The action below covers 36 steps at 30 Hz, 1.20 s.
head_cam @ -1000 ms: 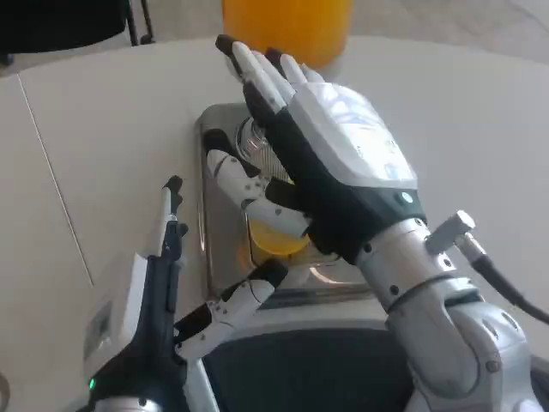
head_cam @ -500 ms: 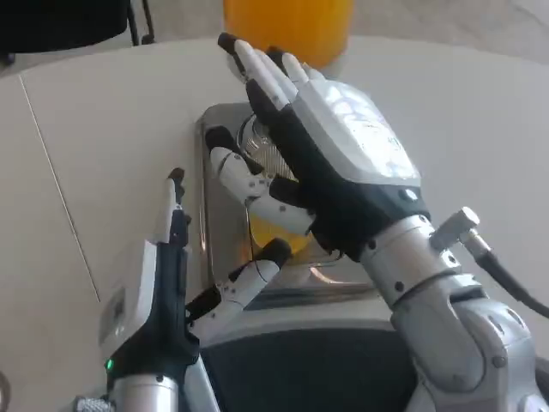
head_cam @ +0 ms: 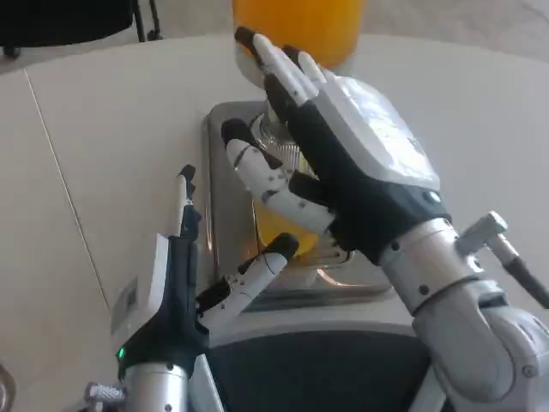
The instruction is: Grasp the cup under the faucet to collect the drink, then remove the cup.
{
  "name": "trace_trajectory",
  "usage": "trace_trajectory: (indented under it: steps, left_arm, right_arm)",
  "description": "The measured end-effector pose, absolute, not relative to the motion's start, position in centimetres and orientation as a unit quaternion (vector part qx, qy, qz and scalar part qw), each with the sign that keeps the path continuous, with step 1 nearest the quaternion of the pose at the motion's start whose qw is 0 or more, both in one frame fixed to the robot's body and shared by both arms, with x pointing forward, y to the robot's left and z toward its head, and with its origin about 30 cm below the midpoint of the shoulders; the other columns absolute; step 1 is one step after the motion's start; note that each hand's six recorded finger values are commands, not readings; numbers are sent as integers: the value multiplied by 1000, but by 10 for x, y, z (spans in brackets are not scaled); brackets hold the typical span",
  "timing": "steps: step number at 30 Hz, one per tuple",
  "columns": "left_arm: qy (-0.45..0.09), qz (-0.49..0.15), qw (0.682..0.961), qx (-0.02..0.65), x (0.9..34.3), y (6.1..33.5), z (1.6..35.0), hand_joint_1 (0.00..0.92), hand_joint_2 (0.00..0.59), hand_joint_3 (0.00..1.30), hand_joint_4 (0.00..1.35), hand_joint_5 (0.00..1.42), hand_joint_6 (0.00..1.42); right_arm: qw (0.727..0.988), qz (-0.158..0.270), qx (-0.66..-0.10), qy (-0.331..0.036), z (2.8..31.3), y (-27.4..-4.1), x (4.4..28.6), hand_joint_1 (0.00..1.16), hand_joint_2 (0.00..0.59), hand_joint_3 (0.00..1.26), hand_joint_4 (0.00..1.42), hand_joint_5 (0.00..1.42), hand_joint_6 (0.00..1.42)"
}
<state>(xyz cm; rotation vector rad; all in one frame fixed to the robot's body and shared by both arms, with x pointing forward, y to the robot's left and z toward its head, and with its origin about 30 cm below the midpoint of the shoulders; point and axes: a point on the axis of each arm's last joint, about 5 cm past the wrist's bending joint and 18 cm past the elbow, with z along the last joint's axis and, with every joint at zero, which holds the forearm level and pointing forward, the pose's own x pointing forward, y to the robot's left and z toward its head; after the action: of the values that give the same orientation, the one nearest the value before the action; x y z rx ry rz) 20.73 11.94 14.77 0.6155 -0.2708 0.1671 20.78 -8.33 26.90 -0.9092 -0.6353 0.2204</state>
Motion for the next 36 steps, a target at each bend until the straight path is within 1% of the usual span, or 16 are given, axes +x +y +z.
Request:
trace_trajectory:
  steps: [4,6,8,15,16,19,21,22,23,25,27,28,30,32,33,36]
  left_arm:
    - [-130,83,940,304,210,121,147,199,39,0,0,181,340]
    - [-127,85,941,302,211,123,147,197,39,0,0,182,341]
    - [-126,84,941,301,212,123,147,196,39,0,0,183,341]
    - [-128,84,943,296,215,124,148,194,39,0,0,184,343]
    - [-128,84,943,296,216,124,149,193,39,0,0,184,343]
    - [-127,84,943,296,216,125,148,193,39,0,0,184,344]
    - [-125,83,943,297,217,125,147,193,39,0,0,187,344]
    - [-124,82,943,297,217,125,147,193,39,0,0,188,344]
    - [-124,82,943,297,217,125,147,193,39,0,0,189,344]
    - [-124,83,943,298,217,126,147,193,39,0,0,191,345]
    - [-123,83,943,299,217,126,147,192,39,0,0,192,345]
    - [-122,83,942,301,217,127,146,192,39,0,0,193,345]
    - [-122,83,942,302,217,127,146,192,39,0,0,194,346]
    - [-122,82,942,302,217,128,146,192,39,0,0,194,346]
    - [-122,82,942,302,218,128,146,192,39,0,0,195,346]
    - [-120,81,942,303,218,127,145,192,39,0,0,195,347]
  right_arm:
    - [853,102,-413,-302,268,-92,205,76,527,0,0,0,0]
    - [857,100,-406,-302,268,-98,204,69,541,0,0,0,0]
    - [857,96,-405,-303,267,-102,202,67,542,0,0,0,0]
    - [856,93,-410,-301,265,-119,185,67,547,0,0,0,0]
    - [855,93,-411,-301,265,-120,183,117,553,0,0,0,0]
    - [855,91,-412,-301,264,-124,178,305,529,0,0,0,0]
    - [849,88,-427,-299,262,-129,168,410,512,0,0,0,0]
    - [844,89,-438,-297,260,-131,164,459,492,0,0,0,0]
    - [842,85,-445,-293,259,-132,161,492,494,0,0,0,0]
    - [834,81,-464,-286,257,-136,157,521,480,6,0,0,0]
    - [830,80,-478,-275,254,-139,152,525,478,5,0,0,0]
    - [827,82,-489,-265,251,-142,148,541,466,5,0,0,0]
    - [826,85,-495,-254,248,-144,146,563,473,5,0,0,0]
    - [824,91,-505,-239,245,-146,140,585,461,5,0,0,0]
    - [824,92,-508,-235,244,-146,138,600,472,5,0,0,0]
    - [819,95,-522,-217,242,-147,132,625,462,5,0,0,0]
